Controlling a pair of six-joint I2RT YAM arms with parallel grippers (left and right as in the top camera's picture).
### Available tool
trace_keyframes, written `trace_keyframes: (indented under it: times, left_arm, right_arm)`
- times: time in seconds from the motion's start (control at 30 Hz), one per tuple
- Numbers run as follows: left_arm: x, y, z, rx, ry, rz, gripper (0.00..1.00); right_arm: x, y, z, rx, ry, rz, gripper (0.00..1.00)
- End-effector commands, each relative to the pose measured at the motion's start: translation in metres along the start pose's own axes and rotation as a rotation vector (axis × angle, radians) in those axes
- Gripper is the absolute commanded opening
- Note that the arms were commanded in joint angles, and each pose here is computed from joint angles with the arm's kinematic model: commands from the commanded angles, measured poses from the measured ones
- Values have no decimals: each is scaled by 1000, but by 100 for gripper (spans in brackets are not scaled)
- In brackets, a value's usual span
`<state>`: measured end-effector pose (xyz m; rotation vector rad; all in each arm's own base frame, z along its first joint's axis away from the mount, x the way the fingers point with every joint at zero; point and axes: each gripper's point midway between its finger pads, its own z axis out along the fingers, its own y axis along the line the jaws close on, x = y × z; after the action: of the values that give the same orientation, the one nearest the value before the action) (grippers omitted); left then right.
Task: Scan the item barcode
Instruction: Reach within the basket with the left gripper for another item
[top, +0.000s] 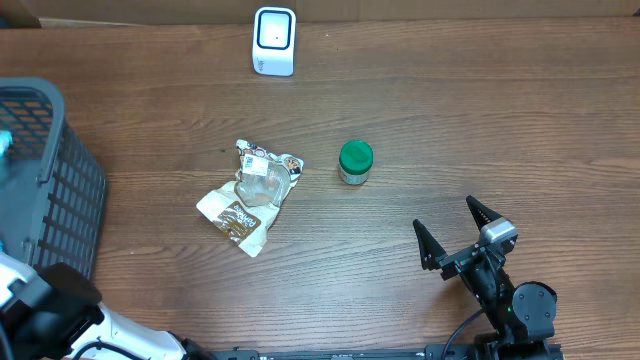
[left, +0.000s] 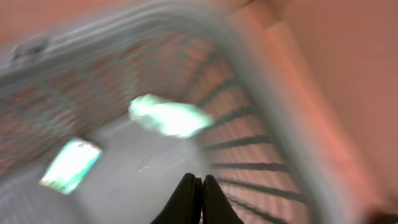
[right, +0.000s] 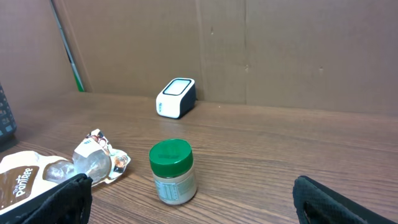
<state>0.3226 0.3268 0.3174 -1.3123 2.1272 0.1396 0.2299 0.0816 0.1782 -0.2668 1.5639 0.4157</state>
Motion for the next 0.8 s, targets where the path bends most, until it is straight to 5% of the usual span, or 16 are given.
trace_keyframes:
  times: [0.0,0.13,0.3,0.6,0.77]
  left_arm:
    - [-6,-89,-85,345,-89,49,4]
    - [16,-123,-113,377,-104,166,4]
    - [32,-121,-98,238,-79,191,4]
    - [29,-60,-58,30,-4,92,44]
    - [33,-17,-27,-64,72,22,43]
  right_arm:
    - [2,0,0,-1,-4,-3,100]
    - [2,0,0,-1,-4,-3,100]
    - [2,0,0,-1,-4,-3,100]
    - [2,0,0,-1,-4,-3,100]
    - [2,0,0,-1,-4,-3,100]
